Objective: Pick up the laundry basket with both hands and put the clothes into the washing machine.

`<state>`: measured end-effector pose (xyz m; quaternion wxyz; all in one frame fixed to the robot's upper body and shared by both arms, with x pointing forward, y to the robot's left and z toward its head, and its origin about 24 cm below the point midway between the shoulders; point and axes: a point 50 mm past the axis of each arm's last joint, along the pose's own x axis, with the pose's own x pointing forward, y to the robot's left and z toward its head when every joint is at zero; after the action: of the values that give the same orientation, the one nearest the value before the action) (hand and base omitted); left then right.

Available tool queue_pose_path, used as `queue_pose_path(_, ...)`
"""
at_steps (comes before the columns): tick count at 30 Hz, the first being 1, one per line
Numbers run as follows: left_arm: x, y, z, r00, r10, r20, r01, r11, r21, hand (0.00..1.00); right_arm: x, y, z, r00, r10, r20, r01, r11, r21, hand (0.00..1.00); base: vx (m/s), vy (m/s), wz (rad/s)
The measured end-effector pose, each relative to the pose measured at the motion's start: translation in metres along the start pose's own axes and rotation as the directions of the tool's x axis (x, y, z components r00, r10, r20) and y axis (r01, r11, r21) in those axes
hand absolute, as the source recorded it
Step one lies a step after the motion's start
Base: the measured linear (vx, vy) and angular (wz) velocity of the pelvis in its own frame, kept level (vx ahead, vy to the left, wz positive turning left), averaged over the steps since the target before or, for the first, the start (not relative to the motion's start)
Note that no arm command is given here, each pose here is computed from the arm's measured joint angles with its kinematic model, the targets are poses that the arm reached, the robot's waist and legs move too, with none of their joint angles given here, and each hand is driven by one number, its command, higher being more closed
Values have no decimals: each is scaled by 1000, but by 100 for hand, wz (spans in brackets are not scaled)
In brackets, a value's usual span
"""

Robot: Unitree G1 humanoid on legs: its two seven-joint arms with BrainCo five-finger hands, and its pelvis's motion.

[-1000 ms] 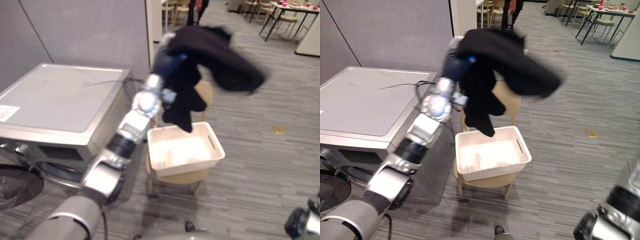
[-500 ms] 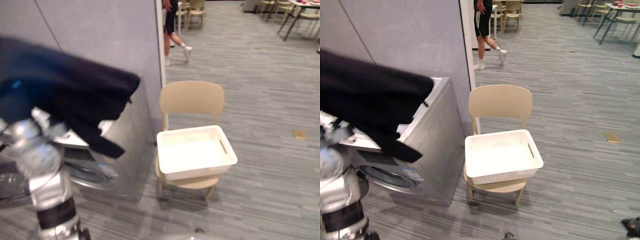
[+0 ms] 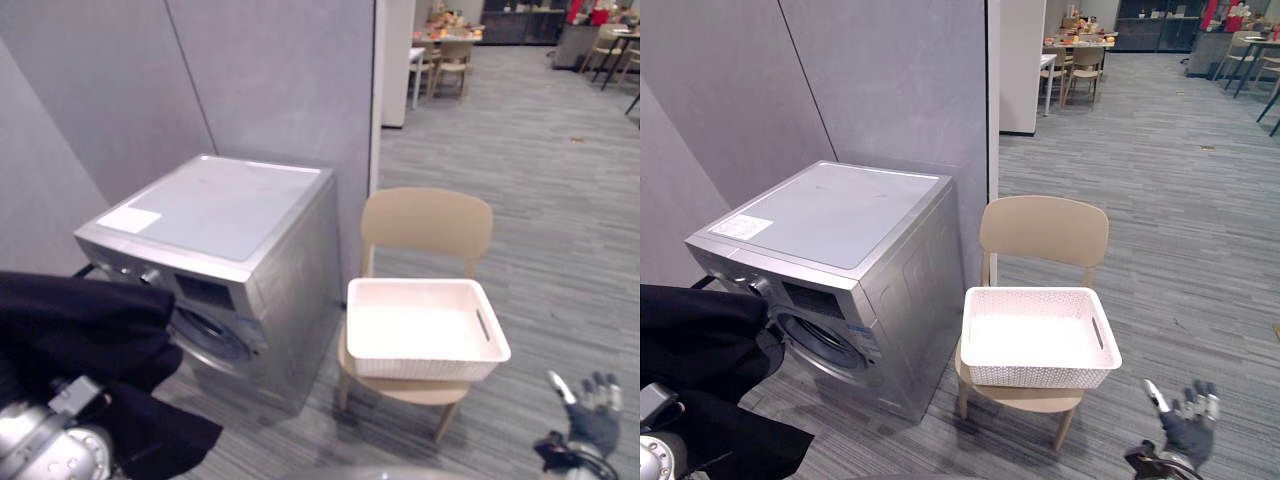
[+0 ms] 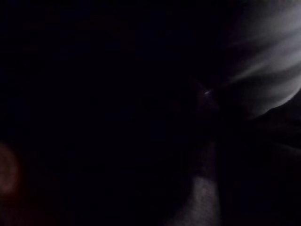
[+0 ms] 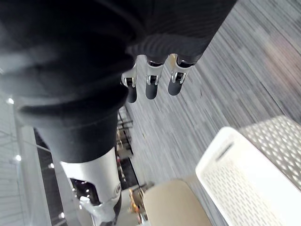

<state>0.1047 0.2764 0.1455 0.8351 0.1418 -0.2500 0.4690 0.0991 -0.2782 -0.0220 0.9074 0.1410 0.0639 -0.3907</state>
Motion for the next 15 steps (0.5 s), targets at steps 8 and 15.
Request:
queue_pose_path(8, -59, -30, -88, 858, -147, -492, 117, 989, -91, 100, -21, 35, -63, 947, 148, -284, -153, 988, 5, 0, -4, 2, 16)
queue_pose_path(15, -105, -33, -128, 675, -206, -709, 186, 977, -106, 100, -53, 10, -120, 829, 30, -558, -87, 993, -75, 0, 14, -29, 22)
